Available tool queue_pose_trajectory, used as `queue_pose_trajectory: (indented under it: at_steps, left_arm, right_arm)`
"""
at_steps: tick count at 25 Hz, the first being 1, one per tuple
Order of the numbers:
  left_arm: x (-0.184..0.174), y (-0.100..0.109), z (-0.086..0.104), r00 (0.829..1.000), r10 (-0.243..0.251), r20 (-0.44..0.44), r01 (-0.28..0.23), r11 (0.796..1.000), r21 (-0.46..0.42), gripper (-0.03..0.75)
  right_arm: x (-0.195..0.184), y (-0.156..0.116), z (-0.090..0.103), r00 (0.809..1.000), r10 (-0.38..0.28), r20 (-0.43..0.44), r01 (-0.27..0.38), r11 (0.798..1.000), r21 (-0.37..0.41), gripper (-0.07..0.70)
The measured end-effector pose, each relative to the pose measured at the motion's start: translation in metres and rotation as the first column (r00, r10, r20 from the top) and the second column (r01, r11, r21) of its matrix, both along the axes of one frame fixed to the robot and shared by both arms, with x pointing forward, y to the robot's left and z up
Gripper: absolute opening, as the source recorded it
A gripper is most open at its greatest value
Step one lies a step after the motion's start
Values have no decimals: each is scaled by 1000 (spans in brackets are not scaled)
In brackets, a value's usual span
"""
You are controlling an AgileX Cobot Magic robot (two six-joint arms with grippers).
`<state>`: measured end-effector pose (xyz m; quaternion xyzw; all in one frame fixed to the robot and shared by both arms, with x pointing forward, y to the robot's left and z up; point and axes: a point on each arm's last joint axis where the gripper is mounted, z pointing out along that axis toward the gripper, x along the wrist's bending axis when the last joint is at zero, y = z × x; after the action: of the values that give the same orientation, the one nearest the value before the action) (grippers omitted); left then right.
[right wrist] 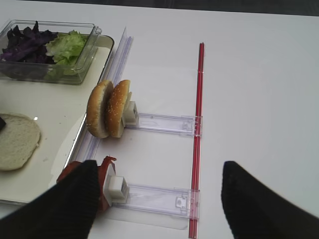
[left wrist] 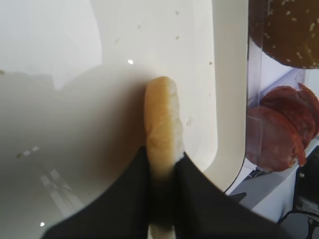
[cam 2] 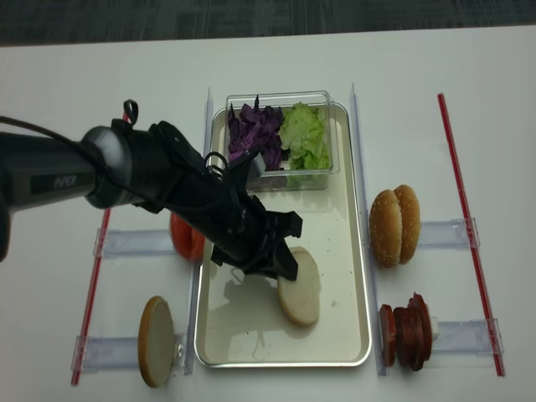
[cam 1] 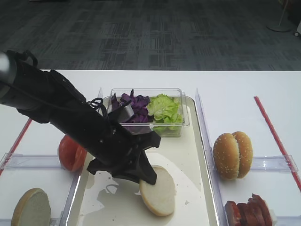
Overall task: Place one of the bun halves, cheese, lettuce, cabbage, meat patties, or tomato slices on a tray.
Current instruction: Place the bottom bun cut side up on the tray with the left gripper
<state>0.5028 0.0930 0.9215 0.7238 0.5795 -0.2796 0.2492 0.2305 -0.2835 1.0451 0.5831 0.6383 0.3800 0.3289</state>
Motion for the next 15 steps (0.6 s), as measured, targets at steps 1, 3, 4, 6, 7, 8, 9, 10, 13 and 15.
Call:
queue_pose_trajectory:
  at_steps: [1,3,4,6,7,8,9,10,13,15]
  left_arm:
    - [0,0,0,1000,1,-3,-1,1000,5,69]
    - [0,0,0,1000,5,-11,-5,1000,8,73]
    - [0,1,-1,1000,5,-12,-5,1000,11,83]
    - [-1,1,-1,1000,-3,-10,3,1000,21,121]
    - [-1,2,-1,1000,-8,-8,8,1000,25,141]
    - [-1,2,-2,1000,-8,-9,8,1000,28,164]
    - [-1,2,-2,1000,-13,-8,13,999,35,185]
    - [-1,3,-2,1000,-13,-10,13,999,38,198]
    - [-1,3,-3,1000,-7,-17,8,999,44,230]
    - [-2,4,-3,1000,-12,-17,13,999,53,244]
  right_arm:
    - [0,0,0,1000,0,0,0,1000,0,537]
    - [0,0,0,1000,0,0,0,1000,0,537]
    - [0,0,0,1000,0,0,0,1000,0,537]
    - [0,0,0,1000,1,0,-1,1000,-1,537]
    - [0,0,0,1000,1,0,-1,1000,-1,537]
    - [0,0,0,1000,1,0,-1,1000,-1,537]
    - [0,0,0,1000,1,0,-1,1000,-1,537]
    - [0,0,0,1000,1,0,-1,1000,-1,537]
    - [0,0,0,1000,1,0,-1,1000,-1,537]
    - [0,0,0,1000,1,0,-1,1000,-1,537]
